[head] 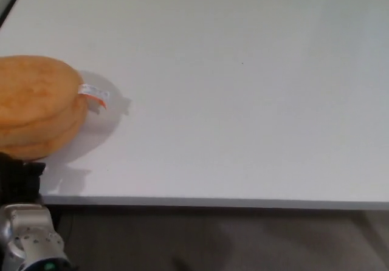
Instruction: A soft plate is kept in the center of the table close to the robot and the robot uses its left hand to pick up the plate, turns it upside down and places it back on the table
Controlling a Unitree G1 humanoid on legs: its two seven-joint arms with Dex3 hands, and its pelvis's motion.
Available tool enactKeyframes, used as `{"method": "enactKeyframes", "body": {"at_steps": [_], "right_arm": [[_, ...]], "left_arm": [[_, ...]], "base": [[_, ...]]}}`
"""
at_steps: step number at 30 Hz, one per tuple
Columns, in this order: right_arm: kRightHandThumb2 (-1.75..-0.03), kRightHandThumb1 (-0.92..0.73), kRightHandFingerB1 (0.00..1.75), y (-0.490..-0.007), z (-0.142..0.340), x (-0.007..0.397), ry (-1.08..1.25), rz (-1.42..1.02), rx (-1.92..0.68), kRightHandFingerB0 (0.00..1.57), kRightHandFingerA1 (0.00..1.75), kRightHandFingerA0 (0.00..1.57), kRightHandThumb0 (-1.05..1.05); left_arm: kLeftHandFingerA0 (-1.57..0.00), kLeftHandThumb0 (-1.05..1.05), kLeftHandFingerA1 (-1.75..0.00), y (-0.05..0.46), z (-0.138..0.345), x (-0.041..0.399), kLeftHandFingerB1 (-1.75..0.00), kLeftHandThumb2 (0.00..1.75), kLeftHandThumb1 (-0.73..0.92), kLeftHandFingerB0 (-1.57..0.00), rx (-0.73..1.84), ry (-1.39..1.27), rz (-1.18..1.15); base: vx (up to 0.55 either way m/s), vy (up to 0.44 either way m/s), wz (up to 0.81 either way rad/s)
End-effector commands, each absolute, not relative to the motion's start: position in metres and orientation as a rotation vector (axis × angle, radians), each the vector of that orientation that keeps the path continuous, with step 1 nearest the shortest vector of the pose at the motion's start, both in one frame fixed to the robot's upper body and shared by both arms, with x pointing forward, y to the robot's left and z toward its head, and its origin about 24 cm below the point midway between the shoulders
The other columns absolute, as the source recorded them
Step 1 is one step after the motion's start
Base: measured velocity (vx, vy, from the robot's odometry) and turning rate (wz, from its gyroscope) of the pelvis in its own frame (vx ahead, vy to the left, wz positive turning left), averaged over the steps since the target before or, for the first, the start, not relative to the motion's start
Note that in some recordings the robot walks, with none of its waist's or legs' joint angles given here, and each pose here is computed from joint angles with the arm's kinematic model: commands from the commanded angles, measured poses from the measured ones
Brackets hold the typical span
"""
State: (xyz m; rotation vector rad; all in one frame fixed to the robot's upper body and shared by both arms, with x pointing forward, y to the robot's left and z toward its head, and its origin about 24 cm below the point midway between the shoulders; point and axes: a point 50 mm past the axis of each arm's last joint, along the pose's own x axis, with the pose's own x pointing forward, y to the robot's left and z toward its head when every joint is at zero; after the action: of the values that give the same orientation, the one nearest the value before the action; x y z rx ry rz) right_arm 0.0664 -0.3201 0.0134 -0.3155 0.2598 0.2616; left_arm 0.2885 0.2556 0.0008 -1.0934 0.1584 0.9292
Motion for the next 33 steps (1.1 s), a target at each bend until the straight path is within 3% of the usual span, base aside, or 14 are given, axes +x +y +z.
{"method": "enactKeyframes", "body": {"at_steps": [1, 4, 5, 6, 8, 12, 20, 21, 22, 23, 24, 29, 30, 33], "right_arm": [[-0.67, -0.88, 0.32, -0.327, 0.019, 0.067, 0.272, 0.217, -0.312, 0.12, 0.56, 0.34, -0.73], [-0.68, -0.88, 0.28, -0.33, 0.016, 0.067, 0.277, 0.213, -0.322, 0.11, 0.53, 0.33, -0.73], [-0.68, -0.87, 0.3, -0.329, 0.016, 0.066, 0.285, 0.216, -0.303, 0.11, 0.54, 0.32, -0.73], [-1.05, -0.7, 0.39, -0.328, 0.016, 0.065, 0.287, 0.216, -0.301, 0.04, 0.59, 0.27, -0.74], [-1.05, -0.71, 0.38, -0.329, 0.016, 0.065, 0.284, 0.214, -0.309, 0.05, 0.58, 0.27, -0.75], [-1.06, -0.72, 0.35, -0.326, 0.019, 0.065, 0.288, 0.221, -0.319, 0.05, 0.59, 0.28, -0.77], [-1.05, -0.72, 0.34, -0.328, 0.017, 0.066, 0.282, 0.225, -0.319, 0.05, 0.59, 0.29, -0.75], [-1.05, -0.7, 0.37, -0.328, 0.017, 0.065, 0.282, 0.221, -0.314, 0.04, 0.6, 0.28, -0.74], [-0.67, -0.87, 0.29, -0.327, 0.017, 0.065, 0.283, 0.219, -0.308, 0.11, 0.55, 0.34, -0.75], [-0.67, -0.87, 0.29, -0.327, 0.017, 0.065, 0.284, 0.219, -0.303, 0.11, 0.55, 0.34, -0.75], [-1.05, -0.7, 0.36, -0.326, 0.018, 0.065, 0.286, 0.219, -0.299, 0.04, 0.6, 0.28, -0.75], [-1.04, -0.7, 0.36, -0.327, 0.018, 0.065, 0.28, 0.218, -0.292, 0.04, 0.6, 0.28, -0.74], [-0.67, -0.87, 0.29, -0.326, 0.018, 0.065, 0.283, 0.219, -0.294, 0.1, 0.56, 0.33, -0.73], [-0.67, -0.87, 0.29, -0.326, 0.018, 0.065, 0.283, 0.224, -0.303, 0.1, 0.56, 0.34, -0.73]], "left_arm": [[-1.07, -0.17, -1.75, 0.212, -0.031, 0.279, -0.4, 0.63, 0.65, -0.19, -1.163, 0.722, 0.818], [-1.07, -0.18, -1.75, 0.204, -0.039, 0.27, -0.4, 0.6, 0.65, -0.18, -1.037, 0.798, 0.677], [-1.07, -0.24, -1.75, 0.2, -0.042, 0.267, -0.63, 0.59, 0.65, -0.5, -0.97, 0.85, 0.631], [-1.06, -0.21, -1.75, 0.197, -0.044, 0.265, -0.58, 0.58, 0.64, -0.45, -0.94, 0.873, 0.604], [-1.06, -0.21, -1.75, 0.194, -0.044, 0.264, -0.56, 0.58, 0.65, -0.44, -0.934, 0.875, 0.578], [-1.04, -0.24, -1.75, 0.184, -0.041, 0.265, -0.72, 0.64, 0.61, -0.63, -0.894, 0.905, 0.462], [-1.0, -0.24, -1.75, 0.165, -0.03, 0.268, -0.86, 0.58, 0.63, -0.74, -0.818, 0.944, 0.278], [-1.01, -0.28, -1.75, 0.161, -0.027, 0.27, -1.07, 0.59, 0.66, -0.78, -0.792, 0.951, 0.196], [-1.0, -0.26, -1.75, 0.157, -0.025, 0.27, -1.01, 0.59, 0.65, -0.79, -0.782, 0.955, 0.157], [-1.0, -0.26, -1.75, 0.156, -0.024, 0.271, -1.01, 0.59, 0.65, -0.79, -0.784, 0.954, 0.151], [-1.0, -0.25, -1.75, 0.149, -0.021, 0.272, -0.91, 0.59, 0.64, -0.77, -0.783, 0.958, 0.112], [-1.0, -0.28, -1.75, 0.125, -0.01, 0.276, -1.2, 0.58, 0.6, -0.73, -0.7, 0.966, -0.061], [-1.0, -0.27, -1.75, 0.119, -0.008, 0.276, -1.35, 0.58, 0.6, -0.72, -0.685, 0.973, -0.083], [-1.0, -0.28, -1.75, 0.112, -0.006, 0.274, -1.4, 0.59, 0.61, -0.7, -0.673, 0.986, -0.107]], "base": [[0.0, 0.0, 0.0], [0.0, 0.0, 0.0], [0.0, 0.0, 0.0], [0.0, 0.0, 0.0], [0.0, 0.0, 0.0], [0.0, 0.0, 0.0], [0.0, 0.0, 0.0], [0.0, 0.0, 0.0], [0.0, 0.0, 0.0], [0.0, 0.0, 0.0], [0.0, 0.0, 0.0], [0.0, 0.0, 0.0], [0.0, 0.0, 0.0], [0.0, 0.0, 0.0]]}}
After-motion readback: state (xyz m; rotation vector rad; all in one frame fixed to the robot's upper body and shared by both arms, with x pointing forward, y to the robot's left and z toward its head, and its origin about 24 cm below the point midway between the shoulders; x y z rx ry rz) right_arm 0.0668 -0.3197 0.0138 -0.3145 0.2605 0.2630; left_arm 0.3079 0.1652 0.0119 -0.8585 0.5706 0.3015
